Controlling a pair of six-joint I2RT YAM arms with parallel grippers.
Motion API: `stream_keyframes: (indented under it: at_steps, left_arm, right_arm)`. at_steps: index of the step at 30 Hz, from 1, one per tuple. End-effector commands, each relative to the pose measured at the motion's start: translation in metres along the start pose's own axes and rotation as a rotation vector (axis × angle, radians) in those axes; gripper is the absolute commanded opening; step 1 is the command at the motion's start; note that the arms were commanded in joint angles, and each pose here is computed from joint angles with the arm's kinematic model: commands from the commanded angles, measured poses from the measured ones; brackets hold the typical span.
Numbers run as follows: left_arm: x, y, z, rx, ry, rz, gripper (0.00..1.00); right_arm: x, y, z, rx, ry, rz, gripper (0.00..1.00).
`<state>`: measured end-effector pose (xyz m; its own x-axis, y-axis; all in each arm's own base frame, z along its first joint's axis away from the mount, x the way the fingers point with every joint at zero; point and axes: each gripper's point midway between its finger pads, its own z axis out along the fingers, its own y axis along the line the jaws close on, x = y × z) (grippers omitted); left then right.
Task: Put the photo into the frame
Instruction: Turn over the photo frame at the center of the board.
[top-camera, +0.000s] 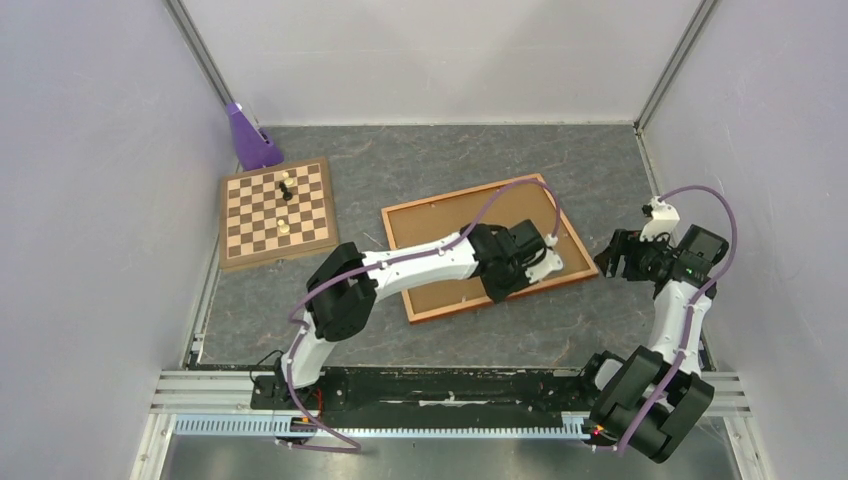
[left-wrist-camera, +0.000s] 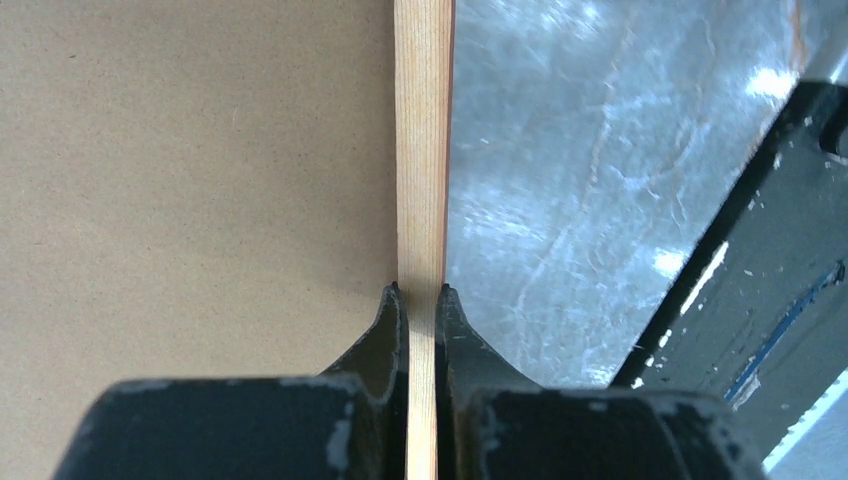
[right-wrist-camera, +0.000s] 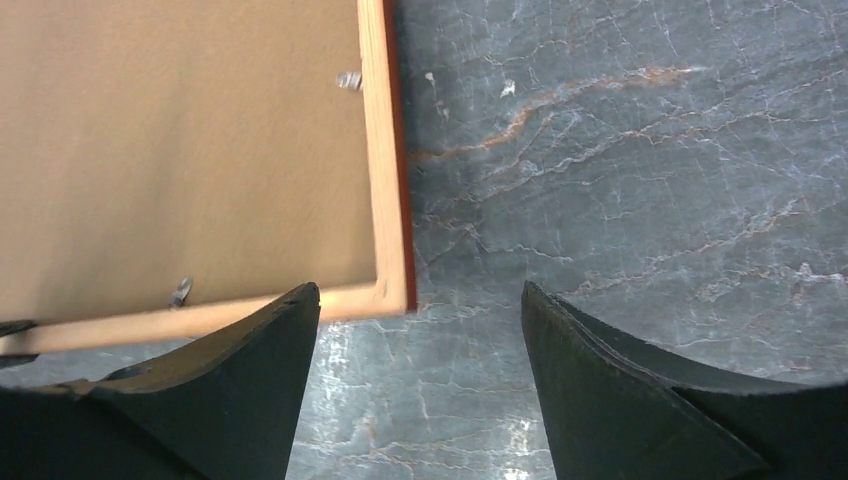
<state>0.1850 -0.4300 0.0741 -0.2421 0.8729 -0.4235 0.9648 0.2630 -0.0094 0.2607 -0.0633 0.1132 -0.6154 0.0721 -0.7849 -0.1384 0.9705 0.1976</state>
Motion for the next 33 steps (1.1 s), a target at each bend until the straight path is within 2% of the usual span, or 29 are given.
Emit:
stream_keyframes:
  at_steps: [1, 9, 14, 28, 33]
  left_arm:
    - [-0.035, 0.031, -0.013, -0.013, -0.087, -0.086, 0.02]
    - [-0.06, 0.063, -0.002, -0.01, -0.115, -0.171, 0.02]
    - [-0.07, 0.064, -0.008, -0.014, -0.142, -0.195, 0.02]
    - [-0.084, 0.067, -0.01, -0.016, -0.164, -0.223, 0.02]
    - [-0.085, 0.065, -0.008, -0.006, -0.165, -0.258, 0.02]
  right_arm:
    - [-0.037, 0.007, -0.007, -0.029, -0.109, 0.073, 0.77]
    - [-0.043, 0.013, 0.007, -0.108, -0.146, 0.221, 0.74]
    - [-0.035, 0.021, 0.027, -0.199, -0.163, 0.358, 0.72]
    - [-0.05, 0.054, 0.07, -0.337, -0.326, 0.556, 0.71]
    - [-0.043, 0.051, 0.081, -0.348, -0.312, 0.615, 0.7]
